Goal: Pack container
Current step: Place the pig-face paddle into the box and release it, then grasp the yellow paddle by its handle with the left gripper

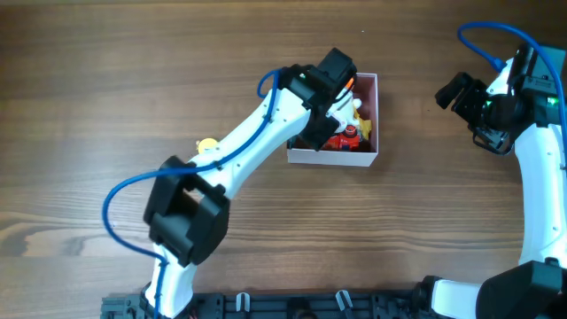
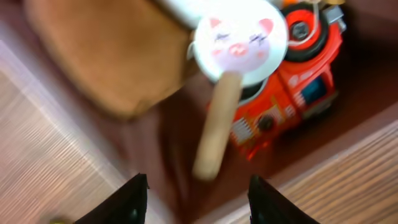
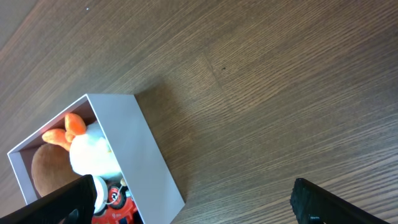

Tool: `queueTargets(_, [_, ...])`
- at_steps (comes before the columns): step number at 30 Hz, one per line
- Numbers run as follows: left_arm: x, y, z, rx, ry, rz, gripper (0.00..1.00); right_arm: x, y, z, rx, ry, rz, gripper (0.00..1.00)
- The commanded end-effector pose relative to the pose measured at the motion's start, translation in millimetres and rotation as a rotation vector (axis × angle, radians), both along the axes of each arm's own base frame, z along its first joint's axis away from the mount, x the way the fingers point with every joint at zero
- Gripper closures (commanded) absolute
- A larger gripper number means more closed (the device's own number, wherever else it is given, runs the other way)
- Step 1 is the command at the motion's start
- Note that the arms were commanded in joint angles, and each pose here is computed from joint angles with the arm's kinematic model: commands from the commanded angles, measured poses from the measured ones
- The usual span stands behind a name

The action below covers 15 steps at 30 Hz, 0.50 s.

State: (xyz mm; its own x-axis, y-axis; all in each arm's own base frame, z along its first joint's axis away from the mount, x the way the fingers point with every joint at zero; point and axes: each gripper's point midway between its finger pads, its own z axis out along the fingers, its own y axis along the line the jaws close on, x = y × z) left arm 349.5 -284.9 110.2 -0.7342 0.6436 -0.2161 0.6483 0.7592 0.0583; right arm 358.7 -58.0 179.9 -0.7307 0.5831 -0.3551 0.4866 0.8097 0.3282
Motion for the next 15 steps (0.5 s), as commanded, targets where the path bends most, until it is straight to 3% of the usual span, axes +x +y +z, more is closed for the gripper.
queueTargets(1, [15,40,72,-0.045,-0.13,0.19,0.52,1,1,-3,0.014,0.005,-0.01,0.0])
queueTargets(3, [16,66,79,-0.041,-0.108,0.293,0.51,1,1,-3,0.014,0.005,-0.01,0.0])
queueTargets(7, [16,134,73,-0.006,0.0,0.553,0.4,1,1,-3,0.014,0.005,-0.01,0.01])
queueTargets(12, [7,186,31,-0.022,0.192,0.724,0.41,1,1,-3,0.014,0.006,-0.011,0.0])
queueTargets(15, [-5,210,-5,0.014,0.252,0.782,0.46,1,1,-3,0.014,0.005,-0.01,0.0])
